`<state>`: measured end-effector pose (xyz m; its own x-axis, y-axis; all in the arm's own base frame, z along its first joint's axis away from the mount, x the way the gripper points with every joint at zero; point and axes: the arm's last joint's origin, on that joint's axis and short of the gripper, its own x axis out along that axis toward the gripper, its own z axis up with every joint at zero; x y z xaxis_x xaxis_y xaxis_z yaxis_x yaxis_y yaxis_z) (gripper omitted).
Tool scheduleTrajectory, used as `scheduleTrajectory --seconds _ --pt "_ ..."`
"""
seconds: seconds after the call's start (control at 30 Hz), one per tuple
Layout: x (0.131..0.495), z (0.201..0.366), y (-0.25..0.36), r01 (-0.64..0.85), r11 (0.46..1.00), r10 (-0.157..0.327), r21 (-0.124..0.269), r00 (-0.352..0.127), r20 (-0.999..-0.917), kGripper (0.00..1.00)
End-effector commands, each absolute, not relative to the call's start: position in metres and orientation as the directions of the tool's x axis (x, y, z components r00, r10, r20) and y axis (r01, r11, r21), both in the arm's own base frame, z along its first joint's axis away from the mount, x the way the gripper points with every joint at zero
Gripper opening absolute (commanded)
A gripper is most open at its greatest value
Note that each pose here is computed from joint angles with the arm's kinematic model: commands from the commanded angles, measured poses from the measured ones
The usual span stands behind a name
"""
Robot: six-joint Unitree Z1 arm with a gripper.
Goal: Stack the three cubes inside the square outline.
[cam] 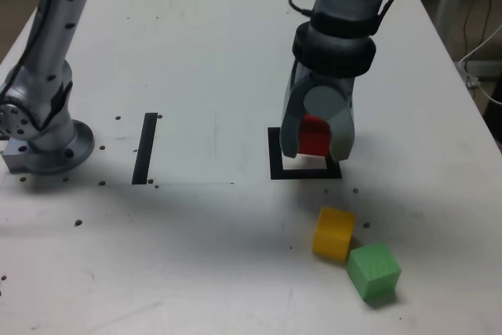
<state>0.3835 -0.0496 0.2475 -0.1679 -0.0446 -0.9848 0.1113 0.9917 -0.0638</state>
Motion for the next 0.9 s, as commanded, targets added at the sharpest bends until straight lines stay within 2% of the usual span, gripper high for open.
scheduleTrajectory --seconds 0.0,0.17,0.43,0.73,0.8,0.87 --pt "0.382 0.247 -0.050 0.098 0.993 -0.051 -0.066 -0.153 -0.9869 0.28" --pt "0.383 0.239 -0.049 0.082 0.994 -0.055 -0.068 -0.144 -0.9881 0.28" --pt "0.380 0.224 -0.038 0.054 0.997 -0.048 -0.057 -0.154 -0.9868 0.28" --pt "0.379 0.219 -0.032 0.044 0.998 -0.037 -0.044 -0.153 -0.9876 0.28" --pt "0.379 0.218 -0.032 0.047 0.998 -0.037 -0.044 -0.151 -0.9878 0.31" --pt "0.379 0.217 -0.032 0.052 0.998 -0.037 -0.045 -0.150 -0.9880 0.43"
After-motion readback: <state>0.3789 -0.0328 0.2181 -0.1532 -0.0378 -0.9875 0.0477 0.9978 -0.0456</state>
